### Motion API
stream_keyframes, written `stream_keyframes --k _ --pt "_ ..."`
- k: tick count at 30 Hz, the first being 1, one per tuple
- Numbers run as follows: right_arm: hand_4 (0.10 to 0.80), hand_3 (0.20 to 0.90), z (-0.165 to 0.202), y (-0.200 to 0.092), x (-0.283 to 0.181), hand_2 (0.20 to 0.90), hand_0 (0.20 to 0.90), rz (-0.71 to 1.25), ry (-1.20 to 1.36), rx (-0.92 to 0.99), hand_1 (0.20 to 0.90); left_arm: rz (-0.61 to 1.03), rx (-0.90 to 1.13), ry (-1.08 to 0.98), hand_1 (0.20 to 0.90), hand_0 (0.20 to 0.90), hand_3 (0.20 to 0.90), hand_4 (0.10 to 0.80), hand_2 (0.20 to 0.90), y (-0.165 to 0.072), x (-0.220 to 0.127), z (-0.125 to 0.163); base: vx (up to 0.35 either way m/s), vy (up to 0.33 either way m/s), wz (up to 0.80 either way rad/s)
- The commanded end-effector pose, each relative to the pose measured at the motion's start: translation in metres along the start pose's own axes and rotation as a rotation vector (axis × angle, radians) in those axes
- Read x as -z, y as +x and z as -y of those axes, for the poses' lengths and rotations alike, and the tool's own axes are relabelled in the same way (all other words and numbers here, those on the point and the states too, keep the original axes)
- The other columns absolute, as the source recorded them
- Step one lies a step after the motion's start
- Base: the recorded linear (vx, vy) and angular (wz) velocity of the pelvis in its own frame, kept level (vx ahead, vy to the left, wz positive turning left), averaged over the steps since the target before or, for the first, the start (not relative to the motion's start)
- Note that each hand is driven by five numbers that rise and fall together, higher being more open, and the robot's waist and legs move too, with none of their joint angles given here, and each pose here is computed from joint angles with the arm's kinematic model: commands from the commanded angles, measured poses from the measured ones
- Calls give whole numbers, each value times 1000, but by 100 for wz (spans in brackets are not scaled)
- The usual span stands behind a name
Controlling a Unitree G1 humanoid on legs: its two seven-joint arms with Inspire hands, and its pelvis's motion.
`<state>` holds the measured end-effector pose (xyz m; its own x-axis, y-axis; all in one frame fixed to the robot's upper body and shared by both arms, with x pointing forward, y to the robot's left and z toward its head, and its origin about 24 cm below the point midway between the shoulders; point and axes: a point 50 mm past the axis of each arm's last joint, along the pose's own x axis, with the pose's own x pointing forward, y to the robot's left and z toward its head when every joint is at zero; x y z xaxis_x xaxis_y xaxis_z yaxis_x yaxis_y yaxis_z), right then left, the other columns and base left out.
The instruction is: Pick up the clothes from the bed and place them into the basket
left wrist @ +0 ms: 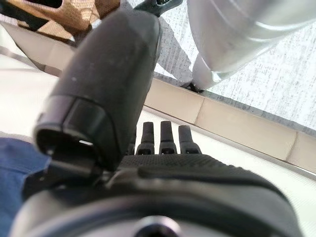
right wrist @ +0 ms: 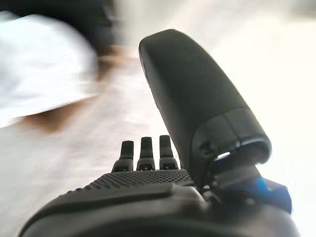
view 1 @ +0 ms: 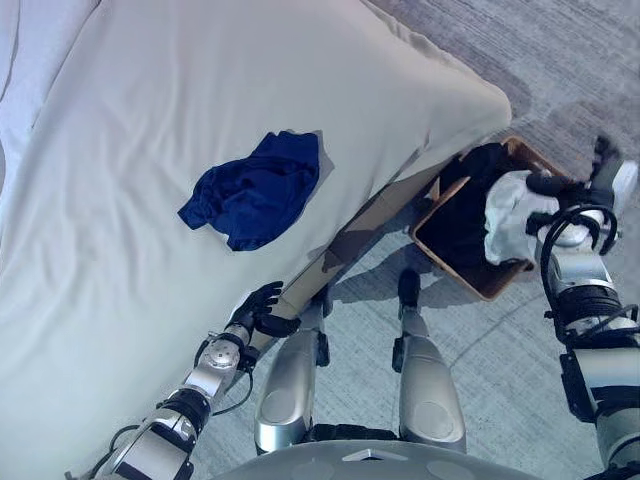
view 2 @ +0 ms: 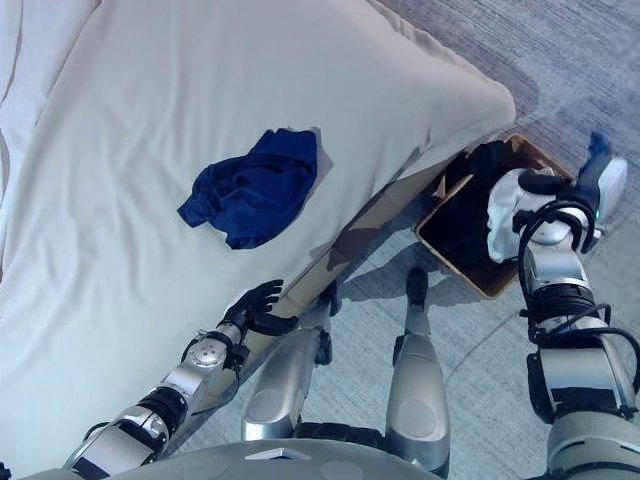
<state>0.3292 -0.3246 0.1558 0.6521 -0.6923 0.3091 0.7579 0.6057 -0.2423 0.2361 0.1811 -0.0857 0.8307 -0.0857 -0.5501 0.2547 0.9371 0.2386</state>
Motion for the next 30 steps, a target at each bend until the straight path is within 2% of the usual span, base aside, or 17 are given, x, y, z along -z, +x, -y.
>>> stream_keyframes --k 1,6,10,15,19,23,26,27,30 --pt "800 900 19 3 -52 900 900 307 59 119 900 -49 -35 -19 900 900 900 800 900 -8 20 -8 58 74 2" --pt "800 900 9 -19 -81 900 900 496 32 22 900 -67 -49 -32 900 900 900 800 900 -11 26 -6 62 77 3" --pt "800 900 -18 -38 -101 900 900 661 -179 -232 900 -97 -56 -52 900 900 900 800 900 -14 33 -7 73 95 4" --pt "800 900 -42 -45 -103 900 900 745 -375 -438 900 -154 -61 -55 900 900 900 800 900 -22 48 -9 113 88 28" --pt "800 900 -73 -49 -109 900 900 786 -515 -588 900 -182 -82 -54 900 900 900 800 900 -24 51 -21 76 74 42" --pt "800 900 -97 -46 -113 900 900 769 -691 -680 900 -212 -124 -52 900 900 900 800 900 -25 51 -41 43 19 54" --pt "800 900 -118 -36 -96 900 900 559 -918 -841 900 -233 -165 -29 900 900 900 800 900 -27 49 -63 40 -25 57" --pt "800 900 -120 -36 -93 900 900 546 -921 -849 900 -233 -171 -27 900 900 900 800 900 -27 48 -65 54 -31 51" --pt "800 900 -129 -30 -72 900 900 341 -983 -920 900 -231 -187 -4 900 900 900 800 900 -28 45 -79 53 -26 51"
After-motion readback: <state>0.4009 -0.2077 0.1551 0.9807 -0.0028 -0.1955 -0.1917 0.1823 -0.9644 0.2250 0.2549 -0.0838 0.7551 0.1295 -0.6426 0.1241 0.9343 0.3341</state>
